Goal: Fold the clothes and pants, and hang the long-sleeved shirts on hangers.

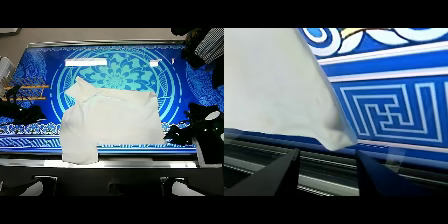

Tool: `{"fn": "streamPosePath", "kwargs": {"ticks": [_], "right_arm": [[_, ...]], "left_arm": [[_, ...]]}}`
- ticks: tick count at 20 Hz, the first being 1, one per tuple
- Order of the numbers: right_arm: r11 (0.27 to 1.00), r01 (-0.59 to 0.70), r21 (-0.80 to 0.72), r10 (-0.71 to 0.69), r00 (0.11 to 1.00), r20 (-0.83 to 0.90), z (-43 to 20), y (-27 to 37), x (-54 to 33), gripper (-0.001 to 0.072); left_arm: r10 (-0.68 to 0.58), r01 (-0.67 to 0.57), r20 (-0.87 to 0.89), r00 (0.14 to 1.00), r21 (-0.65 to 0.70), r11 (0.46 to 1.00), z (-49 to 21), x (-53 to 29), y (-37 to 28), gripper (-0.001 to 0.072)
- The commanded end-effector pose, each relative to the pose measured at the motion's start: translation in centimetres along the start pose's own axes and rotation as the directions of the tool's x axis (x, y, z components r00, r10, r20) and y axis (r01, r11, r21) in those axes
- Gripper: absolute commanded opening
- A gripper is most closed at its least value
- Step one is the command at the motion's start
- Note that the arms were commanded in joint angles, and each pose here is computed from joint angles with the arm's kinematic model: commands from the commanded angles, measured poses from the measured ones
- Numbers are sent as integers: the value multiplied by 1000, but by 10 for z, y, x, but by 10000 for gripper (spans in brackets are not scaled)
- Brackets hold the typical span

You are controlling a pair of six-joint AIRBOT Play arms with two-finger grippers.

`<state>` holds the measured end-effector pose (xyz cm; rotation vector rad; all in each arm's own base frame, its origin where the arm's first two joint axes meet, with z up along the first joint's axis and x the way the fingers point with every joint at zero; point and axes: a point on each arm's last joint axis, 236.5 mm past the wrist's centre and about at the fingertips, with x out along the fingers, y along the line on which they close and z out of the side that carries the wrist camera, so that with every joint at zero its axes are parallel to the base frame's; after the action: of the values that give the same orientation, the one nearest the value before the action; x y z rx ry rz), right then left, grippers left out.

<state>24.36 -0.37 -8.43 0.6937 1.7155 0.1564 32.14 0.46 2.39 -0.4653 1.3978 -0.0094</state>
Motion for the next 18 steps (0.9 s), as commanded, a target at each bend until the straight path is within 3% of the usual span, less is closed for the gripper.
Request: {"fn": "streamPosePath", "kwargs": {"ticks": [1, 9, 11, 15, 16, 17, 18], "right_arm": [[1000, -13, 4, 14, 1000, -7, 0, -1, 8, 418], [996, -82, 23, 81, 996, 46, 2, 4, 34, 409], [997, -75, 22, 73, 994, 84, 11, 2, 33, 305], [997, -71, 10, 70, 993, 91, 13, 1, 33, 196], [997, -76, -1, 75, 993, 86, 12, 3, 33, 78], [997, -82, -9, 82, 993, 84, 11, 4, 33, 32], [995, -94, -17, 96, 992, 81, 10, 8, 33, 32]], "left_arm": [[-7, 7, 32, 999, -6, 1000, 7, 3, 0, 324], [-19, 18, -34, 999, -27, 999, -15, 24, 5, 324], [-40, 40, -24, 999, -20, 999, -14, 23, 7, 325], [-184, 187, 33, 982, -87, 979, -25, 31, 22, 325], [-206, 207, 25, 978, -101, 973, -35, 37, 28, 324], [-210, 209, 4, 978, -121, 970, -47, 47, 37, 325], [-211, 208, -11, 977, -142, 968, -56, 55, 42, 325]]}}
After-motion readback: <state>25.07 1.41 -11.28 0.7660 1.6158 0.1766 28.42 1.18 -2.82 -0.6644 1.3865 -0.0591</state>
